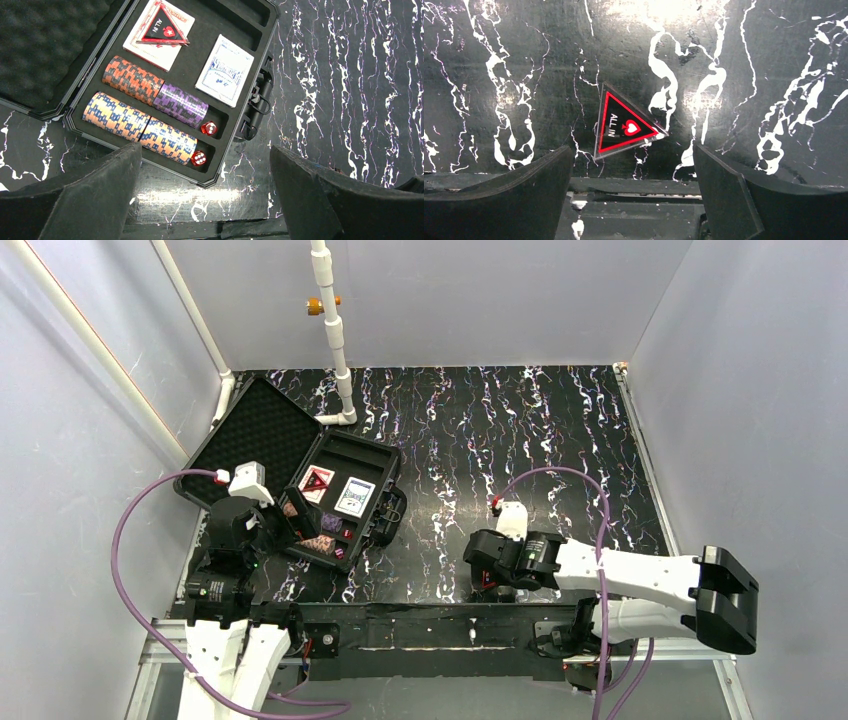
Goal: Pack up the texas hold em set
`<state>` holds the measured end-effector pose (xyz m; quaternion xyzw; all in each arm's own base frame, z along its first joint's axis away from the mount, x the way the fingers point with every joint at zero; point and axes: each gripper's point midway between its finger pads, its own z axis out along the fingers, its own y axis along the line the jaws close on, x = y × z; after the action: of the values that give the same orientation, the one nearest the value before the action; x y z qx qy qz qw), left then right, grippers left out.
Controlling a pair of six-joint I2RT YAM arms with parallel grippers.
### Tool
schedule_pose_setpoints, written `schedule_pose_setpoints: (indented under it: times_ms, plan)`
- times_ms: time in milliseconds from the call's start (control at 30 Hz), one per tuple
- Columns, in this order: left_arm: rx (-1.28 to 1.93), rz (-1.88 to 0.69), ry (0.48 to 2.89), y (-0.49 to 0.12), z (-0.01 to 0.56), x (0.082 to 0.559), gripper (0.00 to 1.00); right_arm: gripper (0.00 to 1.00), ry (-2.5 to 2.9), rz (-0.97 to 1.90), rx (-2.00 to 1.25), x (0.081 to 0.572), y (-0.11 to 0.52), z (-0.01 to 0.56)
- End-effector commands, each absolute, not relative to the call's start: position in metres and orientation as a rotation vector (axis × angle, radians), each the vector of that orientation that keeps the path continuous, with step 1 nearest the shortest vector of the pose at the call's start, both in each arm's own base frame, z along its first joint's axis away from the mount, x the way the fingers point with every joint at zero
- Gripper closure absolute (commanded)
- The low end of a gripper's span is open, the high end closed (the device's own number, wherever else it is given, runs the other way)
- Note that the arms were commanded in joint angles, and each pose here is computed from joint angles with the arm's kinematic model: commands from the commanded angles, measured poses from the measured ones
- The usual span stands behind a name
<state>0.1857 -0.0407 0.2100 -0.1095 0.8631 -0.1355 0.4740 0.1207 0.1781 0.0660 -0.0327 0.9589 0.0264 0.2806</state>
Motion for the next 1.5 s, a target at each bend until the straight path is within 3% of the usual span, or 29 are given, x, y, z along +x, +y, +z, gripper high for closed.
schedule_pose_setpoints:
  times_ms: [0, 1467]
  plan:
    - [-0.272, -0.308, 2.128, -0.037, 0.206, 0.184, 0.01, 0.03, 2.544, 0.112, -0.066, 0.127, 0.188, 0.062]
    - [-0.264, -0.313, 2.125, -0.038, 0.206, 0.184, 0.01, 0.02, 2.712, 0.119, -0.037, 0.122, 0.185, 0.028]
